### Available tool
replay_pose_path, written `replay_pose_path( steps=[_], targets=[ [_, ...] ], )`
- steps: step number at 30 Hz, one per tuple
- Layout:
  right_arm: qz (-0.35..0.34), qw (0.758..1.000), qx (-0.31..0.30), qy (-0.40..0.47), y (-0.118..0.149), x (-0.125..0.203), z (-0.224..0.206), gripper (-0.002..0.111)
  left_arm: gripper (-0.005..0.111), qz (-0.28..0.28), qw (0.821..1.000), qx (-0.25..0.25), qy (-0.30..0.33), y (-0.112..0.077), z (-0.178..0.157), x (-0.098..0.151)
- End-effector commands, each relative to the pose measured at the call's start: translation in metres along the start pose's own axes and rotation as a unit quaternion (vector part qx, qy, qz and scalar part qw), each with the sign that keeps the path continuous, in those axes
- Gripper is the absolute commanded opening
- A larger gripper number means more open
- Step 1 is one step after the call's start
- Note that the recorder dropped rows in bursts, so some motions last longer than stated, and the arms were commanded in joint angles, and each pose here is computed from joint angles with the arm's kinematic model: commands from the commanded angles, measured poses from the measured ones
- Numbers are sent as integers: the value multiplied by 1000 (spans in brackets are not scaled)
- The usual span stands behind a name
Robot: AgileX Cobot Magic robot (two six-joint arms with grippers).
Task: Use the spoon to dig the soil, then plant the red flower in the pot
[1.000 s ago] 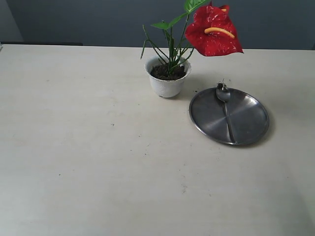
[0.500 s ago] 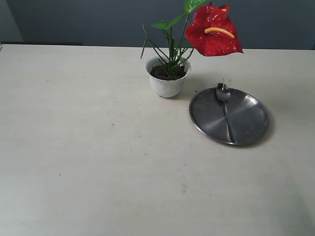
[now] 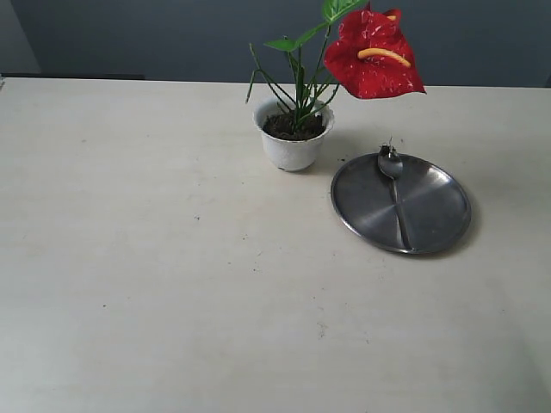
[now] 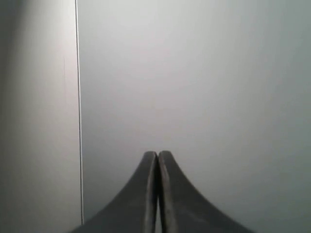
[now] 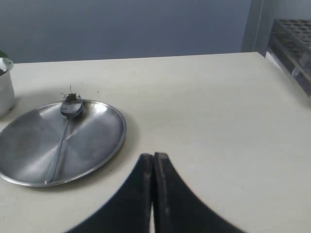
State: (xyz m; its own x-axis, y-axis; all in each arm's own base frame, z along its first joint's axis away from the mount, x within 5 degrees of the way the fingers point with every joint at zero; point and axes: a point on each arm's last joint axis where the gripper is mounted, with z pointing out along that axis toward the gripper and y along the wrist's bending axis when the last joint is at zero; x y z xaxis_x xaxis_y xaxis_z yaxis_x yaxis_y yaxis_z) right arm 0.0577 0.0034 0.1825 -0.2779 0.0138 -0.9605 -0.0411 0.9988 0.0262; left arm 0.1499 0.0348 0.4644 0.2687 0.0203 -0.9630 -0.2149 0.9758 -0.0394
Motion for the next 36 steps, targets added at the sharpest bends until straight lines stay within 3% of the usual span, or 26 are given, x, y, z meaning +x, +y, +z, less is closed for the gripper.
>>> replay_pose_path(
  steps=[1,6,12,16,22,29,36],
  targets=[
    [-2,1000,3,-4,0,0,0,-1,0,-7,1000,-5,9,1,-1,7],
    [-2,1000,3,-4,0,0,0,-1,0,-8,1000,-6,24,2,-1,18],
    [-2,1000,3,-4,0,0,0,-1,0,28,999,-16,39,4,-8,28],
    [-2,1000,3,-4,0,0,0,-1,0,62,994,-55,68,11,-29,24],
    [-2,1000,3,-4,0,0,0,-1,0,86,988,-55,114,12,-53,32],
    [-2,1000,3,-4,0,0,0,-1,0,25,981,-36,189,10,-63,104],
    [-2,1000,3,-4,0,0,0,-1,0,-32,989,-28,143,9,-124,153]
  ],
)
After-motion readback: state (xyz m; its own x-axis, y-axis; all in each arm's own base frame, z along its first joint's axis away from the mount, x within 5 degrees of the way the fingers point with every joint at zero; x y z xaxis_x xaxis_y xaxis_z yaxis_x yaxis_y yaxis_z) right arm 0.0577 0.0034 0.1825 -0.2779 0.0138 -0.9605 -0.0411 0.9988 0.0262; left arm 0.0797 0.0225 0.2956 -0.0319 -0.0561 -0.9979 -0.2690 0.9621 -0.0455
